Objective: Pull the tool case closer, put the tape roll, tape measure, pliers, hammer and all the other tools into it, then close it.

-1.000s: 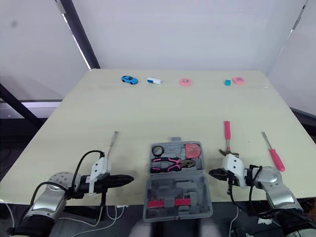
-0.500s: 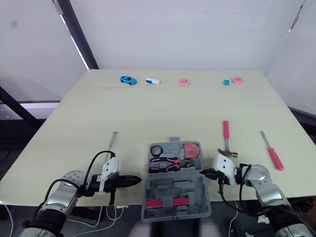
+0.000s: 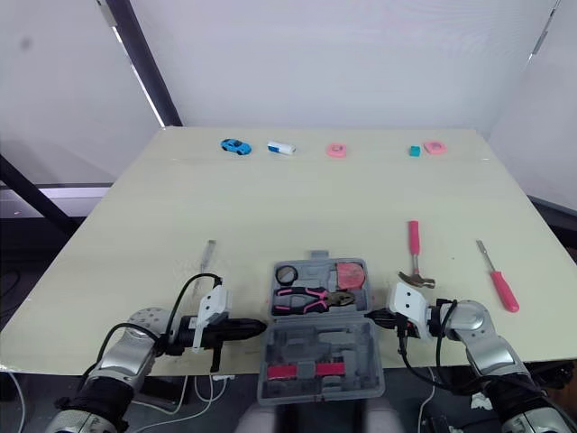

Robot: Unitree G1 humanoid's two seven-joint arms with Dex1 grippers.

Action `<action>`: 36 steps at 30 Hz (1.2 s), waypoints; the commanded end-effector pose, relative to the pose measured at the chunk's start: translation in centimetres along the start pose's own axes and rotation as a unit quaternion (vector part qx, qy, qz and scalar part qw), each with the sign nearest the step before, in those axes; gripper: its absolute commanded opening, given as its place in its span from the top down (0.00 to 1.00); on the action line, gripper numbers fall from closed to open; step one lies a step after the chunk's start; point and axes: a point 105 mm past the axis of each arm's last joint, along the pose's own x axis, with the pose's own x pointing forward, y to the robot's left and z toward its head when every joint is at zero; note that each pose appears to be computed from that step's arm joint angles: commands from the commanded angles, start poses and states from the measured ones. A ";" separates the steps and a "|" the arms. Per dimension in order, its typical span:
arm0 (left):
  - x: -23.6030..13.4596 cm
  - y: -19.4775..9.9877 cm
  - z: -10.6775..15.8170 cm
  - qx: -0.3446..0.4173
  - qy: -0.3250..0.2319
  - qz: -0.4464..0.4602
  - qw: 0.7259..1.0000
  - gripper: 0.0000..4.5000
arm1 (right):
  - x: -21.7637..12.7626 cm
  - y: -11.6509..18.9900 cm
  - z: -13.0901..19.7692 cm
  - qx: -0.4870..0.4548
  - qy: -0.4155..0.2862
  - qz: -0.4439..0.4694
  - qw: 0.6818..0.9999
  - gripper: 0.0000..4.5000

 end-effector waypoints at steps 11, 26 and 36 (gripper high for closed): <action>2.4 1.0 0.6 0.011 -0.001 0.002 1.000 1.00 | 0.4 -0.2 1.2 -0.015 -0.017 0.002 1.000 0.99; 1.6 3.8 2.3 0.011 -0.022 0.056 0.998 1.00 | 1.1 -3.0 2.4 -0.005 -0.043 -0.049 0.998 0.99; 2.1 5.8 2.7 0.009 -0.020 0.093 0.995 1.00 | 1.5 -4.0 2.0 -0.002 -0.038 -0.072 0.997 0.99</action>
